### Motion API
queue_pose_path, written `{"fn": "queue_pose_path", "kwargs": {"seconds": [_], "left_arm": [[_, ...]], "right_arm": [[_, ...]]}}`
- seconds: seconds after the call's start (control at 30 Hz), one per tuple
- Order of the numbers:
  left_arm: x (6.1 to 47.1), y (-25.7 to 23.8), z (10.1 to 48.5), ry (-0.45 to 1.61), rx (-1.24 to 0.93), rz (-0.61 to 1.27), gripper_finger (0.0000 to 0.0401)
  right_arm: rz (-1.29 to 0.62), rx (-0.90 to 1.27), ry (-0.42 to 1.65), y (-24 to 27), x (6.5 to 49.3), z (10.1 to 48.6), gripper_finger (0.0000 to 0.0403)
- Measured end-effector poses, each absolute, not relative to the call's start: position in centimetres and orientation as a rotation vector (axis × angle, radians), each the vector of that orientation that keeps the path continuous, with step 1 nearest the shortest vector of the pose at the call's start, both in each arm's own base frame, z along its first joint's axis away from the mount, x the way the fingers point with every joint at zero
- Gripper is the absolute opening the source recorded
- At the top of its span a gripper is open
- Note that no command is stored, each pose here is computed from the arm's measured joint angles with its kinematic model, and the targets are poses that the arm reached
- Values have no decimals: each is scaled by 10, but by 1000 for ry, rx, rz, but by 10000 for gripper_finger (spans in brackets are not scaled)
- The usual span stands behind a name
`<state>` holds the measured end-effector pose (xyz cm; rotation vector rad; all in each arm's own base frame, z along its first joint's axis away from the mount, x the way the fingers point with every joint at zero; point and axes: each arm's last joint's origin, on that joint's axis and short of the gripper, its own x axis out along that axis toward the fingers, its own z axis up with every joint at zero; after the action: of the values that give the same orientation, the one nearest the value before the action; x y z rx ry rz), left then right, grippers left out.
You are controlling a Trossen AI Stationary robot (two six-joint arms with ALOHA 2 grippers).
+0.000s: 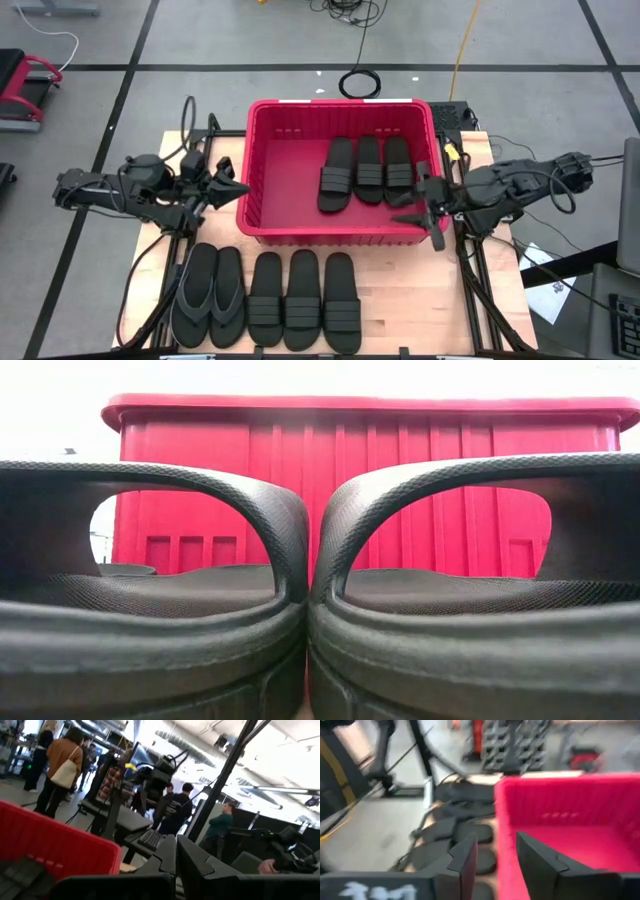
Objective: Pick and place slides into bin
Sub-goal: Put the black slide into the red bin
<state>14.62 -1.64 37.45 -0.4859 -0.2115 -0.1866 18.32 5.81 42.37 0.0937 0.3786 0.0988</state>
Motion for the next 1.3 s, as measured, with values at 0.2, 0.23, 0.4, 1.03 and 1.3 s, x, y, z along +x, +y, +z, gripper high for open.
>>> {"fn": "queue_pose_path", "kwargs": {"seconds": [0.2,0.23,0.4,1.03,1.3], "left_arm": [[146,-16,374,-218,-444,-165,2],[146,-16,374,-214,-430,-163,4],[148,-16,371,-184,-355,-148,15],[160,-17,358,-59,-661,-133,16],[164,-19,364,-128,-637,-149,2]], "right_arm": [[277,206,559,75,210,444,164],[299,204,590,79,216,443,167],[343,112,741,95,245,415,173],[418,177,916,111,270,341,174],[506,297,758,132,278,312,174]]}}
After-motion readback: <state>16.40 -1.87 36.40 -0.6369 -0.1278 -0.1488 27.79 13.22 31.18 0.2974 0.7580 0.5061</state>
